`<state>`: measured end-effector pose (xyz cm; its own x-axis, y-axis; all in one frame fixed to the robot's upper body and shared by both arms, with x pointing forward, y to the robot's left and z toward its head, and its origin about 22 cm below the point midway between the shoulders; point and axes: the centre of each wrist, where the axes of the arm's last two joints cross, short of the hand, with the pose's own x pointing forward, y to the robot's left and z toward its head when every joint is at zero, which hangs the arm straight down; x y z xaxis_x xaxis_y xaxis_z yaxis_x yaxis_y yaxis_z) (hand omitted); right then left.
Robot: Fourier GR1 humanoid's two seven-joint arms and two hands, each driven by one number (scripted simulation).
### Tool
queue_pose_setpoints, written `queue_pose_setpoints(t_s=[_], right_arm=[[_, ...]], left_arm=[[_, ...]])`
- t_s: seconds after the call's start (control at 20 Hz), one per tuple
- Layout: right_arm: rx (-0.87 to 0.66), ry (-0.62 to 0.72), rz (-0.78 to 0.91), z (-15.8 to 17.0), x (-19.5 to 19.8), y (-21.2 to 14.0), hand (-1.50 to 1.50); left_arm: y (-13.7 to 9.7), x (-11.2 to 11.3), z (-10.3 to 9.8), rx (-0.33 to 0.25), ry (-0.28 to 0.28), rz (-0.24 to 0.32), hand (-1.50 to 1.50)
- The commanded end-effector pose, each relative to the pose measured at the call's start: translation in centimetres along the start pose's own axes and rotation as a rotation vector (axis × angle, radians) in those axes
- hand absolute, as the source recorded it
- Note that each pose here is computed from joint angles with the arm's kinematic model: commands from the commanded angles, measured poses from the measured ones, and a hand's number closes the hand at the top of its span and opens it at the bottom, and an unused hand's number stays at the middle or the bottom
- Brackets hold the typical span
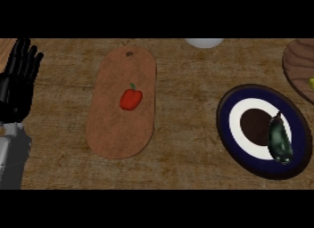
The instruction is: Pick the lemon from the plate and place it in the bowl
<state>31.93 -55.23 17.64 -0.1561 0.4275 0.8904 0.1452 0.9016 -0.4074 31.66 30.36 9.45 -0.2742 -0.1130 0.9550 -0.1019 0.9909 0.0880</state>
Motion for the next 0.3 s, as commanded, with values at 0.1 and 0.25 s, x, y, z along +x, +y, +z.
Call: queue_pose_setpoints(t_s=[0.1, 0.25], right_arm=[[0.004, -0.037, -0.091, 1.6, 0.2, -2.1, -1.50], [0.014, -0.024, -0.095, 2.2, 0.6, -3.1, -1.50]], left_arm=[[-0.3, -0.2, 0.3, -0.004, -0.002, 0.006, 0.00], [0.5, 0.4, 0.0, 0.003, -0.012, 0.002, 0.00]])
